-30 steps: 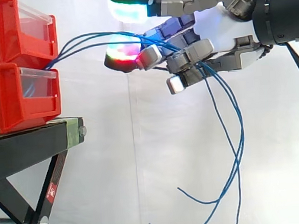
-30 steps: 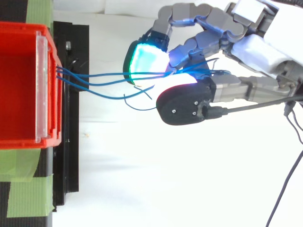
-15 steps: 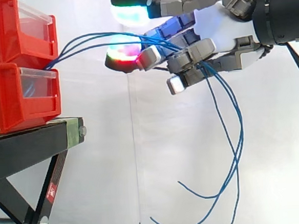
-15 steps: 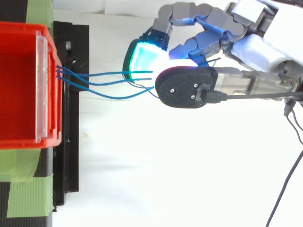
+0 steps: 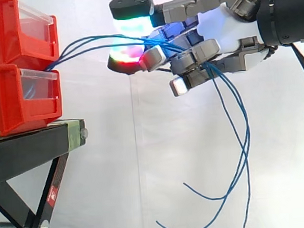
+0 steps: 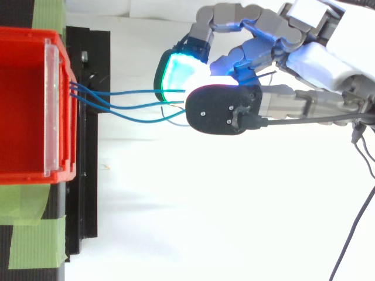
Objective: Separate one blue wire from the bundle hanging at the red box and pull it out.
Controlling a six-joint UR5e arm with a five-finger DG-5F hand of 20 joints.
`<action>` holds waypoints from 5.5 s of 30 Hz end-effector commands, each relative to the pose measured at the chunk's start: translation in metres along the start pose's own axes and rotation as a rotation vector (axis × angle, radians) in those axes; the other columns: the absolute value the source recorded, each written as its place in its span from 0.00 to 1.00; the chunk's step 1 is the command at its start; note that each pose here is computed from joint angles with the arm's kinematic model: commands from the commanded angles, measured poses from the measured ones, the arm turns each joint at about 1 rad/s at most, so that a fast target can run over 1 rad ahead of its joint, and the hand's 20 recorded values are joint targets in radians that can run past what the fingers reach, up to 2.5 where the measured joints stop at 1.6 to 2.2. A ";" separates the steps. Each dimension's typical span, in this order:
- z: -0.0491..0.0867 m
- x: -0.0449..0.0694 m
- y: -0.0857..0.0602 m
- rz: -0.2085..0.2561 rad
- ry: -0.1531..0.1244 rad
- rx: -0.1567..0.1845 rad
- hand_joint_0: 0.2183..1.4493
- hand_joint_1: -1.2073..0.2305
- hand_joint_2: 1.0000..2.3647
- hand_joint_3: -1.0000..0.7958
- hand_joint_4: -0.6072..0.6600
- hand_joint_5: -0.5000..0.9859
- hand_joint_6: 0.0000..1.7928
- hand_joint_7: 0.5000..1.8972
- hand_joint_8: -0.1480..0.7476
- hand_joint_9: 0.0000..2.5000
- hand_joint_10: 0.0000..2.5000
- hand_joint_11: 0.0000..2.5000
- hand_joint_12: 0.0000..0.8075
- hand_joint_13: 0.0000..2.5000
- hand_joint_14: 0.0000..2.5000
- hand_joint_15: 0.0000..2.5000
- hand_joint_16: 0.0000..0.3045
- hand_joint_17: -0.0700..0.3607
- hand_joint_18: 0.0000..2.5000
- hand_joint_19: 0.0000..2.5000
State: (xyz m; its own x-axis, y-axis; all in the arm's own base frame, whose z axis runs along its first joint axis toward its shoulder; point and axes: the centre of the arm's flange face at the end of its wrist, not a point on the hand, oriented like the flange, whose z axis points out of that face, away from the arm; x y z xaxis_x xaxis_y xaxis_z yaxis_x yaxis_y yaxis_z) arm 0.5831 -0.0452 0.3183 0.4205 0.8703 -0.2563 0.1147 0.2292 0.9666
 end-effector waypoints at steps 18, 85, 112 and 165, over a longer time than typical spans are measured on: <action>0.000 0.000 0.000 0.003 0.000 -0.001 0.40 0.23 0.01 0.38 0.62 0.20 0.30 0.59 0.49 0.22 0.10 0.73 0.45 0.29 0.78 0.48 0.15 0.40 0.27 0.48; -0.007 0.003 -0.004 0.189 0.017 0.044 0.40 0.20 0.01 0.36 0.64 0.18 0.39 0.47 0.51 0.23 0.12 0.74 0.46 0.31 0.77 0.49 0.15 0.41 0.28 0.49; -0.009 0.003 -0.005 0.162 0.021 0.055 0.35 0.38 0.02 0.45 0.65 0.20 0.44 0.41 0.53 0.31 0.16 0.72 0.45 0.36 0.79 0.46 0.15 0.40 0.32 0.50; -0.011 0.007 -0.004 0.167 0.029 0.059 0.29 0.45 0.01 0.37 0.66 0.21 0.42 0.47 0.53 0.36 0.11 0.75 0.45 0.36 0.78 0.47 0.16 0.41 0.32 0.50</action>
State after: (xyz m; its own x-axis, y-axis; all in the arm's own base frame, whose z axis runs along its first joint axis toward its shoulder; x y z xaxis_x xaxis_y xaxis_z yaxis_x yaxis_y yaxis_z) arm 0.5756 -0.0353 0.3124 0.4124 0.9065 -0.0905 0.0980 0.0546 0.9937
